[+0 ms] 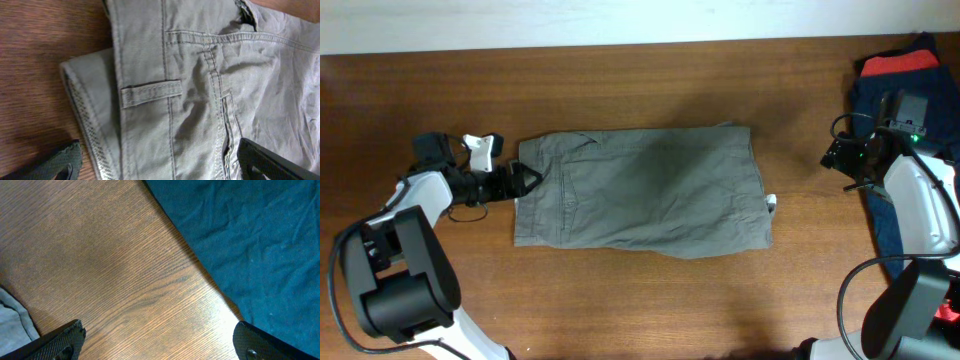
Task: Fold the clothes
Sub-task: 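Pull the shorts' left edge leftward with the left gripper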
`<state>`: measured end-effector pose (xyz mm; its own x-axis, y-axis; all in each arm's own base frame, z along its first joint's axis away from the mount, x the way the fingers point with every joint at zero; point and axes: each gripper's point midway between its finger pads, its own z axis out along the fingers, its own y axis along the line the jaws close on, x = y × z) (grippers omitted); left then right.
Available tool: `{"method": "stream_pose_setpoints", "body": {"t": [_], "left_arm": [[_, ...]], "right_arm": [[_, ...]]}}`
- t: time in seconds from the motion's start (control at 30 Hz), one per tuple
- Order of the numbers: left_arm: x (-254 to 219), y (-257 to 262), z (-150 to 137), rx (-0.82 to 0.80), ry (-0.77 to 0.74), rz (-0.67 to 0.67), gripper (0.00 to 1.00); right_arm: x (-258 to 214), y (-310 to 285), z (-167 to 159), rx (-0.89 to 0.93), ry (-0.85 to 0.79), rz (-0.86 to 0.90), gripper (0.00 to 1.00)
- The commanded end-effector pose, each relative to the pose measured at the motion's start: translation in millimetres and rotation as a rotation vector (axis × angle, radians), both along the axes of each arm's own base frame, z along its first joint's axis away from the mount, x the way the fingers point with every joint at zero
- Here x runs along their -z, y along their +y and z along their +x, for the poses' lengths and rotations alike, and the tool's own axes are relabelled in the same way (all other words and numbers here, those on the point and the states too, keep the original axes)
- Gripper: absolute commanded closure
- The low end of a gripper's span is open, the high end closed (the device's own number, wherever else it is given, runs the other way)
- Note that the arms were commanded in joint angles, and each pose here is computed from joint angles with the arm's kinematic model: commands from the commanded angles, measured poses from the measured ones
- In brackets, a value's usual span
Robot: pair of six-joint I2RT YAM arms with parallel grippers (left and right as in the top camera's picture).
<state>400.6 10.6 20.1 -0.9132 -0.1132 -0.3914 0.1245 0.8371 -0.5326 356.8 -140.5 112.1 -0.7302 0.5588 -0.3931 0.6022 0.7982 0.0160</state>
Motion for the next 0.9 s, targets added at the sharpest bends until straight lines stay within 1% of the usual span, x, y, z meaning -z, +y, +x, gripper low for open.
{"method": "stream_pose_setpoints", "body": {"t": [0.0,0.03,0.1,0.23,0.33,0.37,0.47,0.63,0.87], "left_arm": [[40,-4,-25,-0.001,0.145,0.053,0.02],[43,-3,-27,-0.003,0.159,0.065,0.05],[52,0,-33,-0.014,0.202,0.085,0.08],[69,9,-53,-0.061,0.330,0.139,0.09],[74,17,-64,-0.115,0.408,0.181,0.09],[76,21,-68,-0.138,0.432,0.195,0.11],[77,24,-78,-0.166,0.491,0.212,0.11],[77,22,-83,-0.170,0.515,0.201,0.11],[72,7,-82,-0.155,0.512,0.115,0.11]], "right_arm": [[2,0,-1,-0.002,0.006,-0.002,0.01],[2,0,-1,-0.002,0.006,-0.002,0.01],[2,0,-1,-0.002,0.006,-0.002,0.01],[2,0,-1,-0.002,0.006,-0.002,0.01],[2,0,-1,-0.002,0.006,-0.002,0.01],[2,0,-1,-0.002,0.006,-0.002,0.01],[2,0,-1,-0.002,0.006,-0.002,0.01],[2,0,-1,-0.002,0.006,-0.002,0.01],[2,0,-1,-0.002,0.006,-0.002,0.01]]}}
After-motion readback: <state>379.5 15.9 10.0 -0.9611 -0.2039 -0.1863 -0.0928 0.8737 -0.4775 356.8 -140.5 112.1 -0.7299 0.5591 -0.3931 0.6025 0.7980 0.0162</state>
